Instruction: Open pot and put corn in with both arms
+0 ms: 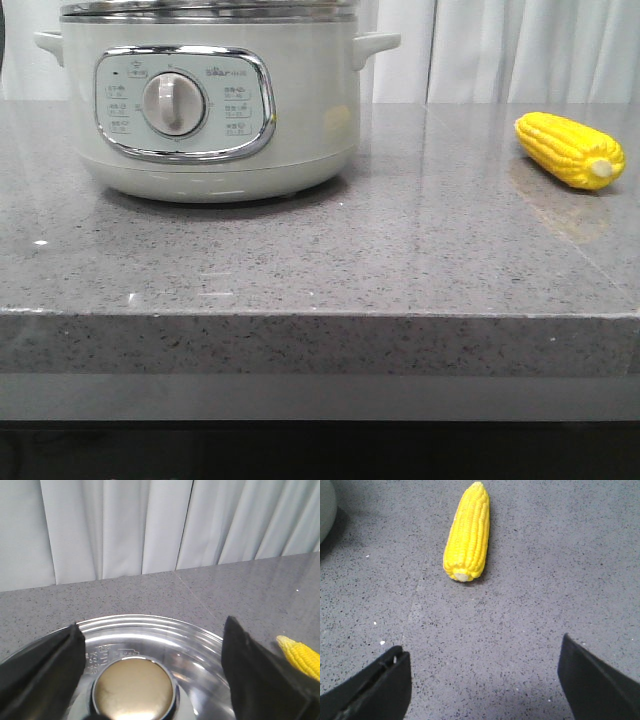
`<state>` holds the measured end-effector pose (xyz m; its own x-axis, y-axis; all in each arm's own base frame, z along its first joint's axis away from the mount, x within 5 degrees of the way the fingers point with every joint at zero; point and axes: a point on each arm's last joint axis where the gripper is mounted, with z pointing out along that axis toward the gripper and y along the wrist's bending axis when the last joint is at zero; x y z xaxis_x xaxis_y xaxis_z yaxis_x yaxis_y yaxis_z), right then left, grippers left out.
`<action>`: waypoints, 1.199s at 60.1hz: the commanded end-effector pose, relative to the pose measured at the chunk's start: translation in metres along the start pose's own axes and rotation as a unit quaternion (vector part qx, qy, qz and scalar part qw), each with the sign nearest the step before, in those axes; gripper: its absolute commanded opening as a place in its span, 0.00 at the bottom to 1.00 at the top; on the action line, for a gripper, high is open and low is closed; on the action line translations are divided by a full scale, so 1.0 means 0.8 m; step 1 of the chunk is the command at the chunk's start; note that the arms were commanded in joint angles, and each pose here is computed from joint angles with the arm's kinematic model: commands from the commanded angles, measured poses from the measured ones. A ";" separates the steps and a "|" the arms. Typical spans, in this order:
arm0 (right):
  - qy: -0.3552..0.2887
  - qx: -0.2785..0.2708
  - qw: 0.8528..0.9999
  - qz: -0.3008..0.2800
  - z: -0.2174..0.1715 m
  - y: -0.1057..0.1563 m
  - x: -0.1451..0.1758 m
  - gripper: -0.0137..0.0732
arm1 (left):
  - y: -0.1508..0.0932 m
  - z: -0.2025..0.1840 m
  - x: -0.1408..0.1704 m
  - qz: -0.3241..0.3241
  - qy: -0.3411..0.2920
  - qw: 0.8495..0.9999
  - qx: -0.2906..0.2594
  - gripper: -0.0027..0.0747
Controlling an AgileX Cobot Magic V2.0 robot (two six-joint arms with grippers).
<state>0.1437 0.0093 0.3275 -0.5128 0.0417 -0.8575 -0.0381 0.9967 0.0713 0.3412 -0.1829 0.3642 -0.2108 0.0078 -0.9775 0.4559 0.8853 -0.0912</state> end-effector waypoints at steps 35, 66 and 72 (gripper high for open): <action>-0.045 0.001 0.999 -0.001 -0.005 0.000 -0.016 0.86 | -0.003 0.009 -0.015 -0.008 -0.052 0.999 0.002 0.49; -0.086 0.000 0.996 -0.002 -0.010 0.000 -0.031 0.86 | -0.008 -0.017 -0.070 -0.009 -0.116 0.993 0.009 0.29; -0.075 0.000 0.997 -0.002 -0.010 0.001 -0.042 0.86 | -0.012 -0.040 -0.101 -0.007 -0.142 0.990 0.014 0.29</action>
<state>0.1478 0.0093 0.3370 -0.4663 0.0450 -0.8835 -0.0397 0.9966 0.0718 0.3530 -0.1901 0.3703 -0.2374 0.0118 -0.9713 0.4594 0.8824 -0.1016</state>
